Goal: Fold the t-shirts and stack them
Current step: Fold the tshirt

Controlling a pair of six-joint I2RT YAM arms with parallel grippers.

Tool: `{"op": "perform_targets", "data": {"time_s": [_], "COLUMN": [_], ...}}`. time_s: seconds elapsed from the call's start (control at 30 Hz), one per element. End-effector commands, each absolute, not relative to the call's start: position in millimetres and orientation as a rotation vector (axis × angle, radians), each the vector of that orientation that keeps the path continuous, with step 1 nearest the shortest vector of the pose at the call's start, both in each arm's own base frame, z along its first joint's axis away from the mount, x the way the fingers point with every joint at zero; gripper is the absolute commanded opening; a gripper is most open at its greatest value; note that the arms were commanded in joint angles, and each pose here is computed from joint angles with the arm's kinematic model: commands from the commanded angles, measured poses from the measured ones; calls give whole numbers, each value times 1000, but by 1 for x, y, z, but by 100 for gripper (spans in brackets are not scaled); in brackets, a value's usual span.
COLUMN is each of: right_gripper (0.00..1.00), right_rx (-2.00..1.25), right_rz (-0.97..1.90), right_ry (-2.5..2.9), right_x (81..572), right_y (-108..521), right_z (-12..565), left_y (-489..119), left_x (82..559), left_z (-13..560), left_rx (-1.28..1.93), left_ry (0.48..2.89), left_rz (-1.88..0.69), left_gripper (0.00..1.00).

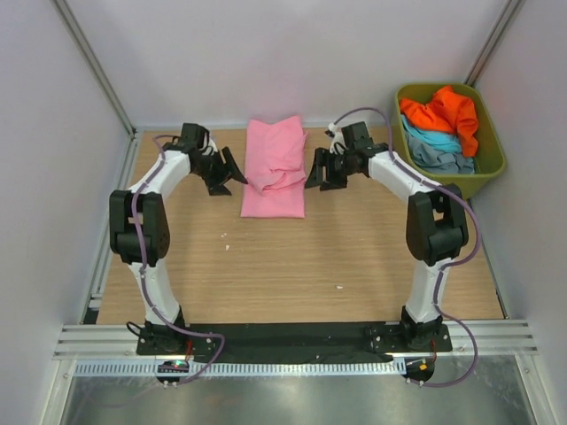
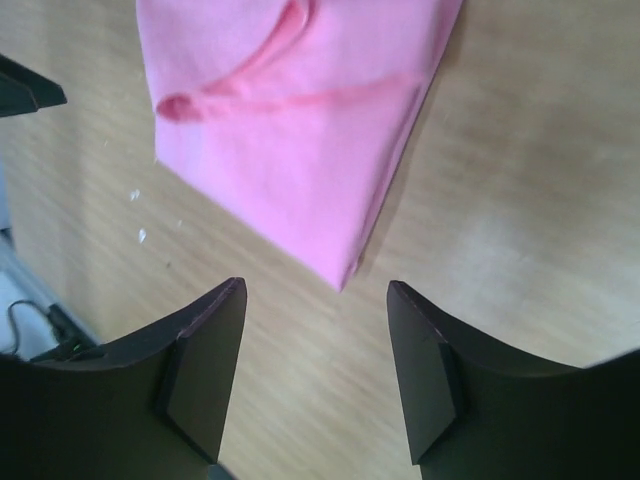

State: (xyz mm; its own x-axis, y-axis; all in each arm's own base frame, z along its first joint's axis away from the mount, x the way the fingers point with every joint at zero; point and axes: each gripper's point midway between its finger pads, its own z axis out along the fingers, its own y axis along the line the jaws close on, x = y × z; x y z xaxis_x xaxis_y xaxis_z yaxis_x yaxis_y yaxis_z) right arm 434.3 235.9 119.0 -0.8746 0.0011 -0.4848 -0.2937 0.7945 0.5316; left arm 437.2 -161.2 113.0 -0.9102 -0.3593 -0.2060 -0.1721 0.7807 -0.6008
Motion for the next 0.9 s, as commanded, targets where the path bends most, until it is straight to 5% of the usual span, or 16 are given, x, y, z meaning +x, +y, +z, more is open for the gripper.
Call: {"op": "perform_targets", "data": {"time_s": [0.0,0.87], "right_gripper": [63,59], "right_rx": [-117,60], "right_rz": [1041,1219], "right_ry": [2643,2767], "right_x": [378,372], "right_y": [242,268], "right_z": [103,40], "left_y": [-153,-171], "left_x": [392,394], "left_z": [95,23], "left_rx": [-450,-602], "left_ry": [2791,2894], "left_rz": [-861,-923], "left_gripper": [66,63]}}
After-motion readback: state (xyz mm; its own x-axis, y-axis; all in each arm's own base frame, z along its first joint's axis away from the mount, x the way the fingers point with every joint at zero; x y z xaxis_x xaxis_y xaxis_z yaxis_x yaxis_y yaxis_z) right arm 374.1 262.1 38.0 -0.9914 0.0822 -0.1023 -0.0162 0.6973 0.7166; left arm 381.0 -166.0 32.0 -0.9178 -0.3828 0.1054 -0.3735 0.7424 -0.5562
